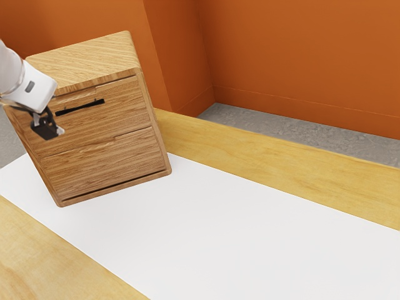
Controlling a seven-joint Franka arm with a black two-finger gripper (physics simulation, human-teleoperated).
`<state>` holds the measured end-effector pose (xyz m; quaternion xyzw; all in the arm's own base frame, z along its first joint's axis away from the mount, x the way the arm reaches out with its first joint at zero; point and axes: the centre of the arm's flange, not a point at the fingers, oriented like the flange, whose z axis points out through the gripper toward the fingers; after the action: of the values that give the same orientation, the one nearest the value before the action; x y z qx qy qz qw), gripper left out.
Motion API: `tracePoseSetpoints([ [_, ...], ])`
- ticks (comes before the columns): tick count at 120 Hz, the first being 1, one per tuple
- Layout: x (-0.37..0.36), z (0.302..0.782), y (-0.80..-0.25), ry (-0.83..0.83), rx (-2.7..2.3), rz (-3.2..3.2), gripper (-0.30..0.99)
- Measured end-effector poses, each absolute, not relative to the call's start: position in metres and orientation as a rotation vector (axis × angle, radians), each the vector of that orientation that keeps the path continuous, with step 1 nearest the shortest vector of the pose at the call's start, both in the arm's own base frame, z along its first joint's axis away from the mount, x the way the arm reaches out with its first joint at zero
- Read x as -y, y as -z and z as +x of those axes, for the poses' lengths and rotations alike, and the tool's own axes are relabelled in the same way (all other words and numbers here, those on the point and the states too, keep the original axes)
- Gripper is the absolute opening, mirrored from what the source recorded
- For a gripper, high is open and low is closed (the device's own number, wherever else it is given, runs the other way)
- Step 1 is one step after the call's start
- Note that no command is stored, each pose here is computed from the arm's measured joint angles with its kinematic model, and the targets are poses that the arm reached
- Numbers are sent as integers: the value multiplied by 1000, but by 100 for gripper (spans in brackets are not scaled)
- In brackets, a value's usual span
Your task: Pull the drawer handle with one arm to open the drawer
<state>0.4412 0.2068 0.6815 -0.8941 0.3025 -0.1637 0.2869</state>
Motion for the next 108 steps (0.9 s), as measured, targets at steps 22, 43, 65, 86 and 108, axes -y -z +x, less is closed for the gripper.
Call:
tracePoseSetpoints([
  [22, -219, 441, -682, 452, -789, -2383, 69],
  [43, -212, 455, -668, 432, -825, -2385, 69],
  [65, -218, 462, -657, 432, -830, -2402, 69],
  [86, -215, 476, -656, 428, -840, -2390, 69],
  [108, -211, 493, -644, 408, -854, -2391, 69],
])
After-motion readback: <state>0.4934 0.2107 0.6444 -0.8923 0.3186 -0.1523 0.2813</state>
